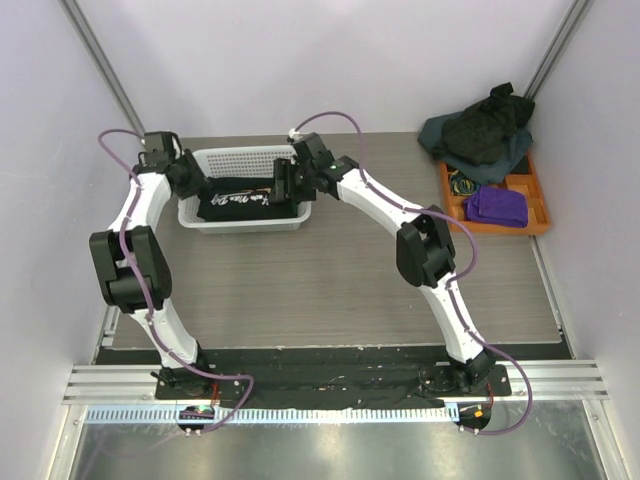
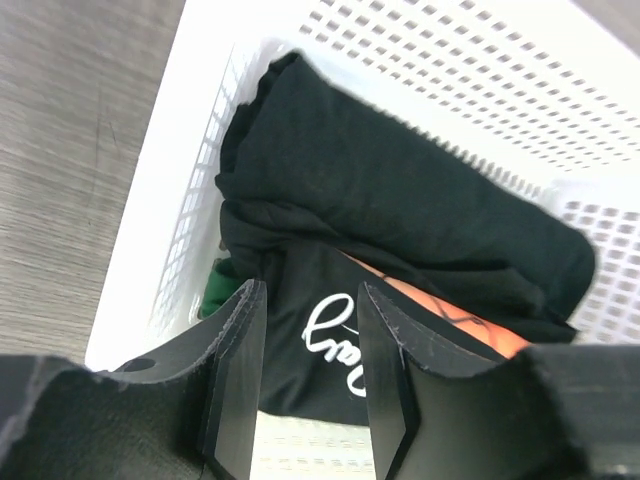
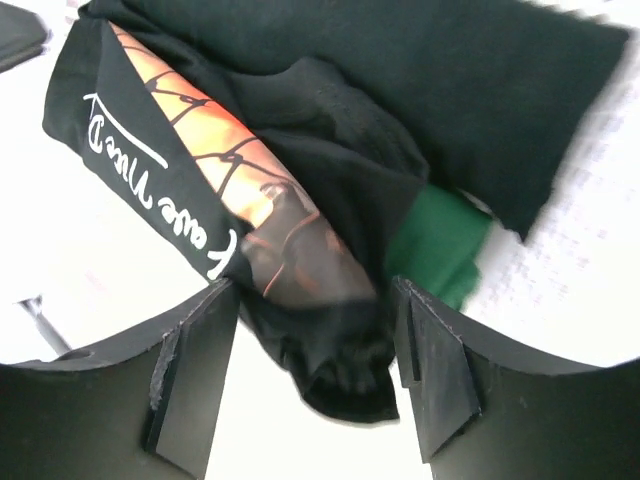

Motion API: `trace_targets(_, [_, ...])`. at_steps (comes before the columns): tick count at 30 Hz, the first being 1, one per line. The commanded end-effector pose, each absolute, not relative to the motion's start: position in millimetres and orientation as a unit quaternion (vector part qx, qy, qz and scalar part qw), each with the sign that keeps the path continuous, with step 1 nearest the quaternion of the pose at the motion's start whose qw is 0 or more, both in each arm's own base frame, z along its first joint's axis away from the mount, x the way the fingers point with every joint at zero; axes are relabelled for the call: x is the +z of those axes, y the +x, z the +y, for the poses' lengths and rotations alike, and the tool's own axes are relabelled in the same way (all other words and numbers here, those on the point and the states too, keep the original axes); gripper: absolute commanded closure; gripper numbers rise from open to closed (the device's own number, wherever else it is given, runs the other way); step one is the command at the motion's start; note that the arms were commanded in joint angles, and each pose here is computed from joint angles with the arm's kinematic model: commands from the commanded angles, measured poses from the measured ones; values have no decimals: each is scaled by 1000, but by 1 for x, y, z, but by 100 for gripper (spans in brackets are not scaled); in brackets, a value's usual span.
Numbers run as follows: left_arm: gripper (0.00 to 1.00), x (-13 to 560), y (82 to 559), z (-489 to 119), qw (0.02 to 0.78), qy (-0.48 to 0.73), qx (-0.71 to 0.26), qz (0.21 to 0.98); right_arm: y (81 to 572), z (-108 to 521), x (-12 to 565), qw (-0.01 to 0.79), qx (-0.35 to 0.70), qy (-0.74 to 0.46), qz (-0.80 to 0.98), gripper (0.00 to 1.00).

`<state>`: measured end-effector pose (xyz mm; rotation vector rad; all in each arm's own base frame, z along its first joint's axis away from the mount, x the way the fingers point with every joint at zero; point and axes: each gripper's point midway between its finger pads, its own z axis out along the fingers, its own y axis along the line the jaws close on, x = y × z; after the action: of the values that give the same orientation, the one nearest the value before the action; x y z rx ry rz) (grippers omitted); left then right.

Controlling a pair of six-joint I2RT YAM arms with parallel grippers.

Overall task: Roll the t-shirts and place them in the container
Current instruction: Place the T-shirt in the bin.

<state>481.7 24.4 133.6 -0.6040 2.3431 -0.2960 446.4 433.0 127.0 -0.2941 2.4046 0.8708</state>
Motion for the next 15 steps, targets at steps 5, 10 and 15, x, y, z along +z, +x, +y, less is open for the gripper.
trace_targets(5, [59, 195, 483, 23, 423, -233, -121, 867, 457, 401, 205, 371, 283, -100, 879, 29])
trace_targets(10, [77, 202, 474, 3, 423, -219, -143, 868, 452, 405, 219, 379, 292, -111, 871, 50])
trace_targets(15, [89, 199, 467, -16, 412, -207, -167, 872, 430, 438, 224, 355, 345, -151, 856, 88])
